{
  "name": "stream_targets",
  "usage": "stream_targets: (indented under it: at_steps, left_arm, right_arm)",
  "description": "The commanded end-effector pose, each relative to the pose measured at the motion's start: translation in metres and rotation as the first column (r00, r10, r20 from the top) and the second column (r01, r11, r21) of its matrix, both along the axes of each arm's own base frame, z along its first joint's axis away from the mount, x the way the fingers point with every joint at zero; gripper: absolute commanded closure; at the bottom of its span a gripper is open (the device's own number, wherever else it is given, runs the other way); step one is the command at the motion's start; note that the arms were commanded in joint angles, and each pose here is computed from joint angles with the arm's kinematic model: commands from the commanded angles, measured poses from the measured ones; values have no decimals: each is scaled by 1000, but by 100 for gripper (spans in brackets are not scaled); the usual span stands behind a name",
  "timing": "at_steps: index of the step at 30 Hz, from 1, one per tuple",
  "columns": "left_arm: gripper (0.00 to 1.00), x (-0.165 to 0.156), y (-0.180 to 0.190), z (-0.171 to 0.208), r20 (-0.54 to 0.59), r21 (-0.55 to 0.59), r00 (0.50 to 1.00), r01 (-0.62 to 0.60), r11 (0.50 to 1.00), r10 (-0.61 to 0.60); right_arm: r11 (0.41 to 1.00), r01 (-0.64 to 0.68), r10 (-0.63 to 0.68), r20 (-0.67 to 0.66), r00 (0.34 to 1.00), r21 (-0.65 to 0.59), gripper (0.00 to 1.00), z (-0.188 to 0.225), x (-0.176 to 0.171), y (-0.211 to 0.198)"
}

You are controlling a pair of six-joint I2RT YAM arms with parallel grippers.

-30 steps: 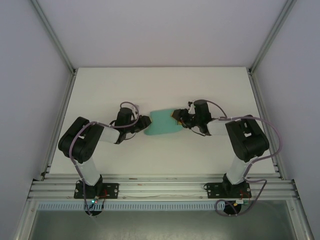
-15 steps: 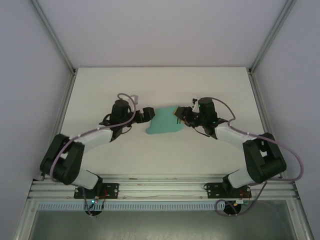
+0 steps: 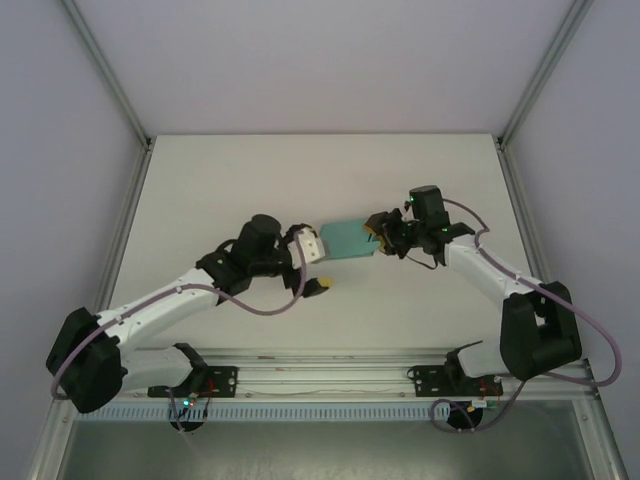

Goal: Assemble paper box

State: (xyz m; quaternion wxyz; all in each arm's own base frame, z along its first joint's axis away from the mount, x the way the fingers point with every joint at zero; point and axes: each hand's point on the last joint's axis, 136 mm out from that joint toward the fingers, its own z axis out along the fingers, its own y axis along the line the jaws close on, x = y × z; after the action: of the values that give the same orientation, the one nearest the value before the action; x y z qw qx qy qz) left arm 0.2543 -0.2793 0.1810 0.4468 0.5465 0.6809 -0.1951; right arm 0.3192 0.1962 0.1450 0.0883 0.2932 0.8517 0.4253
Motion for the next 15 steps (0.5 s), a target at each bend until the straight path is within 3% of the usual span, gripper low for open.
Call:
stream_targets:
  at_steps: [1,8,15]
  left_arm:
    - [0,30,11,-13,162,194,987,-56,979,25]
    - [0,44,2,-23,257,226,966,-75,971,15]
    - [1,58,3,-32,309,285,950,-140,948,47]
  right_arm:
    - [996,8,1,-98,995,84,70,14,-12,7]
    - [989,54,-29,-175,984,136,70,9,-9,11]
    - [972,43,20,-261,965,231,71,6,-13,25]
